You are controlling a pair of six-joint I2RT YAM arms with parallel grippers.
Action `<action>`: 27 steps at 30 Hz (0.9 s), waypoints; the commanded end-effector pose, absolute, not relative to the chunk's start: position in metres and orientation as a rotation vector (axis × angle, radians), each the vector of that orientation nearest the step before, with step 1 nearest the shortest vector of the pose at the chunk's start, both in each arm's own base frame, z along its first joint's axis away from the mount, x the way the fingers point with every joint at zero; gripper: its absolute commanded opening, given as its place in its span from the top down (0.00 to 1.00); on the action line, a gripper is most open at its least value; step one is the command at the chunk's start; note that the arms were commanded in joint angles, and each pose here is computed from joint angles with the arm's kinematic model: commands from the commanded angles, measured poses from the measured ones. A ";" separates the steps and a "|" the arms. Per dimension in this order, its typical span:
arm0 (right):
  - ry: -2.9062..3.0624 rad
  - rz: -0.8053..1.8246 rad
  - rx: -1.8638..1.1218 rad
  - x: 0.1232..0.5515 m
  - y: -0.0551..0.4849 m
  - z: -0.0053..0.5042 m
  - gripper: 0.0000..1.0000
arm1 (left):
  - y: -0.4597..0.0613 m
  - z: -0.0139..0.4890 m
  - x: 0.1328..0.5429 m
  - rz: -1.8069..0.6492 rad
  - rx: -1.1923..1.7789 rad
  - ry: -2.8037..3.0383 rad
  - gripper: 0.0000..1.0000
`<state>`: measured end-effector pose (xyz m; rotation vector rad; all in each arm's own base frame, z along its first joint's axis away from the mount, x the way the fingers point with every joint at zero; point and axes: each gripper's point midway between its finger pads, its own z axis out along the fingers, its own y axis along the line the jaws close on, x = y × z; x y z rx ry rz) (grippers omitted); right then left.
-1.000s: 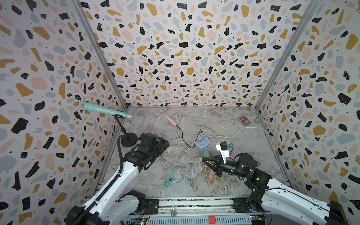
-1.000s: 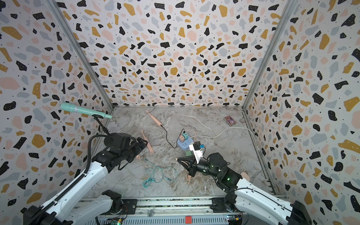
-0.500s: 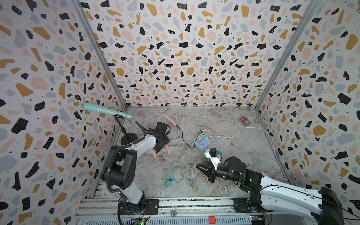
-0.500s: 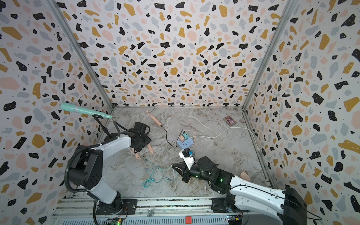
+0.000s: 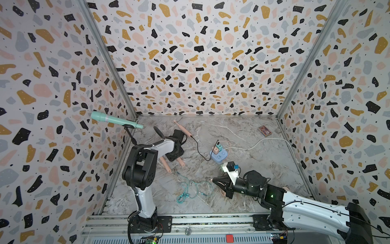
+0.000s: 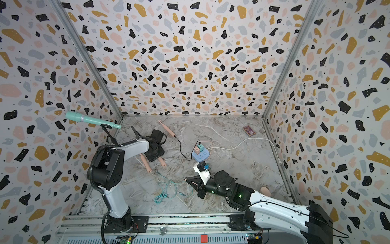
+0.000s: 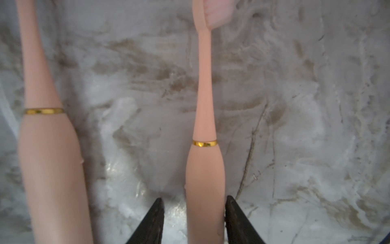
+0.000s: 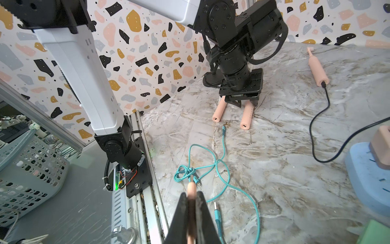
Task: Charge the electric toothbrush
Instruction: Pick up the electric toothbrush from the center of the board.
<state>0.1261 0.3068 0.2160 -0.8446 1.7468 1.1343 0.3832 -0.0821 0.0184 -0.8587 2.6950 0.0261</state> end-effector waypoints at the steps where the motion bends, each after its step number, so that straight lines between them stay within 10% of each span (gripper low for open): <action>1: 1.695 1.145 -0.846 0.124 0.308 0.234 1.00 | -0.075 0.009 0.373 0.127 -0.832 2.767 0.54; 11: 1.746 1.120 -0.836 0.123 0.308 0.235 1.00 | -0.088 -0.002 0.359 -0.007 -0.961 2.906 0.49; 27: 1.776 1.075 -0.843 0.124 0.311 0.236 1.00 | -0.092 -0.026 0.341 -0.047 -0.969 3.004 0.80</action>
